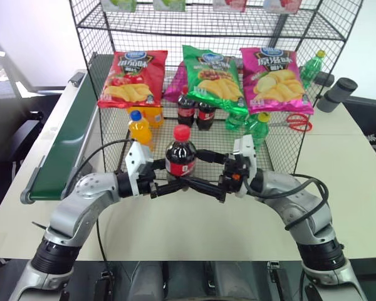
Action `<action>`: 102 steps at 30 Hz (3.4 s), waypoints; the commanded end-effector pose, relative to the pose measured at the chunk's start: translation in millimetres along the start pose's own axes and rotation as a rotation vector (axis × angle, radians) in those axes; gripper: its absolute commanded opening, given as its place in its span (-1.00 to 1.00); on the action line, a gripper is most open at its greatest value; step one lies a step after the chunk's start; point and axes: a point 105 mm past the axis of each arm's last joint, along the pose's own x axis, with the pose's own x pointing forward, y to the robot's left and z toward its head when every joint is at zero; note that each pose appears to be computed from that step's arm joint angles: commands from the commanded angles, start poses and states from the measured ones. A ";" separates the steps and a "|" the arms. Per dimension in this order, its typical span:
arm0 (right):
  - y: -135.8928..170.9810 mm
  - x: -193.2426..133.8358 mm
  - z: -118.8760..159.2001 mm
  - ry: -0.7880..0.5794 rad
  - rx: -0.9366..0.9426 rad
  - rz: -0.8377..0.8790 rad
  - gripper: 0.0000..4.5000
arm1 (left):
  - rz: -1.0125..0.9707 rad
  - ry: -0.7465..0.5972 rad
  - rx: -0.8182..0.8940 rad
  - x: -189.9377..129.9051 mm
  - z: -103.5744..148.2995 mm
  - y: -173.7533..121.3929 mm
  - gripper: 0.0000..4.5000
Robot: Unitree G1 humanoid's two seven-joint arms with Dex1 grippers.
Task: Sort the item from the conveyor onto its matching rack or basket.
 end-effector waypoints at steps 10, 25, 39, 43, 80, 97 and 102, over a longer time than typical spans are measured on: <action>11.4 7.1 6.5 -0.052 0.032 0.047 0.63 | -0.099 -0.031 0.114 12.7 13.5 -11.1 0.23; -25.6 7.2 9.1 -0.077 -0.105 -0.158 0.34 | 0.113 0.031 0.097 -16.7 -5.3 14.7 0.96; -110.3 19.1 -24.4 -0.160 -0.289 -0.632 0.34 | 0.564 -0.072 0.111 -73.7 -10.4 48.0 0.96; -127.0 23.8 -28.2 -0.187 -0.280 -0.725 0.34 | 0.571 -0.079 0.092 -67.6 -17.8 40.7 0.96; -114.9 -14.4 -8.3 -0.210 -0.366 -0.594 0.98 | 0.549 -0.107 0.048 -47.7 -16.7 39.3 1.00; -48.4 -141.9 -7.3 0.171 -0.284 -0.467 0.98 | 0.581 0.043 0.049 -87.0 -31.5 54.4 1.00; -52.9 -159.0 -0.3 0.189 -0.294 -0.535 0.98 | 0.569 0.076 0.042 -101.4 -32.0 54.5 1.00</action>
